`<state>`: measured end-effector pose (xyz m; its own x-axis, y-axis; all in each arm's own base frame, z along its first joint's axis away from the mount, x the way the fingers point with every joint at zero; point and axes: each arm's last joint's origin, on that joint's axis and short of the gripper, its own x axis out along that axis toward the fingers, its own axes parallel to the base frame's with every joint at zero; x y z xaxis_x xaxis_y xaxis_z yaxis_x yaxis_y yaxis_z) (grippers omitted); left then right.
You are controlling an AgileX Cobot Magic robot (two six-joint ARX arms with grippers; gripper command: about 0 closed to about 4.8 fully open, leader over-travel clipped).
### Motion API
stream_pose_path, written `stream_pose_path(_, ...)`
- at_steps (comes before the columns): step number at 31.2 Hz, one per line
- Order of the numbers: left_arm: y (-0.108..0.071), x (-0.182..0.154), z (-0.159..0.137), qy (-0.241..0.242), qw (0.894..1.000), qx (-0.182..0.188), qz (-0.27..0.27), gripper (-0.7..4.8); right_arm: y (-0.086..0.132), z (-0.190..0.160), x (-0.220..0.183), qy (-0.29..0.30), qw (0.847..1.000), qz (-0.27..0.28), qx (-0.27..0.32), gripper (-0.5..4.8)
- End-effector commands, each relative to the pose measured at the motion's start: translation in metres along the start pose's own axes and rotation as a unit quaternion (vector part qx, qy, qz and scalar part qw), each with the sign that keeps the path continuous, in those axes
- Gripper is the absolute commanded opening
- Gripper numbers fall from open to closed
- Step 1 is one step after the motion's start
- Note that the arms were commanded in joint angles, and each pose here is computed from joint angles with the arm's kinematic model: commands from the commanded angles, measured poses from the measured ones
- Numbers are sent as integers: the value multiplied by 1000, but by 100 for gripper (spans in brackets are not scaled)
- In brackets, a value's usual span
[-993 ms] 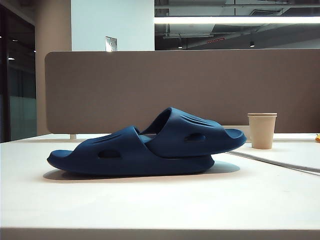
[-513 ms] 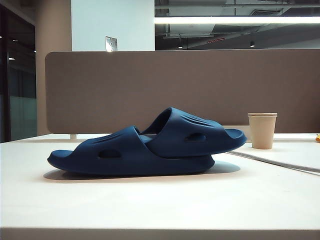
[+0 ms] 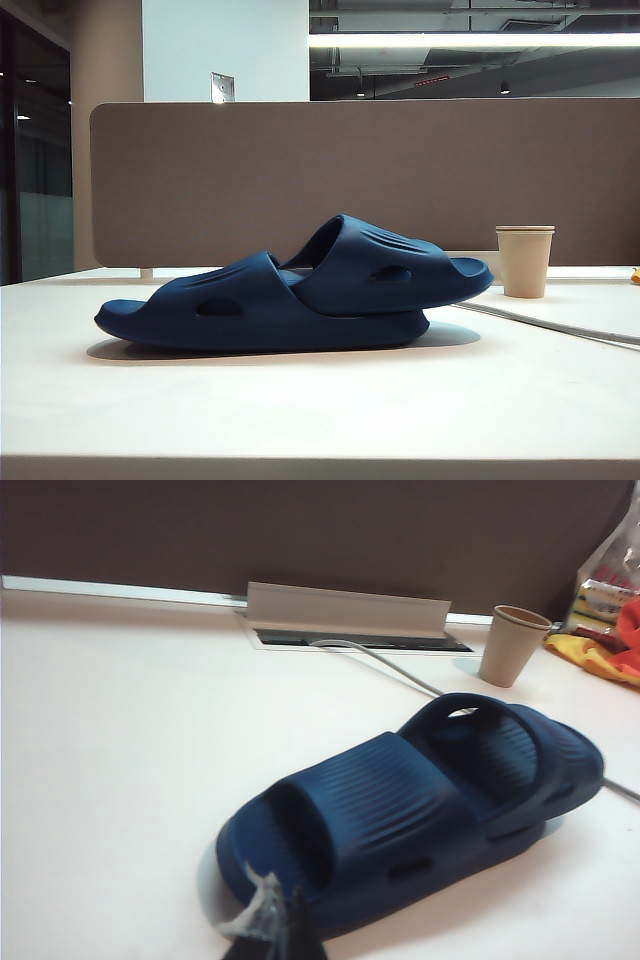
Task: Interlock the pair of blue slippers on the table with their fronts facing up.
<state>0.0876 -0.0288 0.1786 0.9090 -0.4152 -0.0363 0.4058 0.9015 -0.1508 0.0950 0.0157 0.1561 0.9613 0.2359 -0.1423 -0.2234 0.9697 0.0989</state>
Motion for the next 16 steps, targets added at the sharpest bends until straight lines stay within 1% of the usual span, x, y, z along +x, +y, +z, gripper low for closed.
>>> stream_pose_path(1, 1, 0, 3, -16, 1000, 14, 21, -6, 0, -1, 2, -12, 1000, 2, -10, 45)
stream_pose_path(4, 1, 0, 2, -16, 999, 26, 27, -6, 0, -2, 2, -11, 1000, 2, -18, 45)
stream_pose_path(7, 2, 2, -3, -20, 999, 26, 26, -6, 0, -2, 2, -14, 1000, 2, -18, 45)
stream_pose_path(12, 5, 5, -16, -2, 999, 20, 28, -6, 0, -2, 2, -13, 1000, 2, -18, 45)
stream_pose_path(16, 5, 5, -16, -2, 999, 20, 28, -6, 0, -2, 2, -10, 1000, 2, -18, 45)
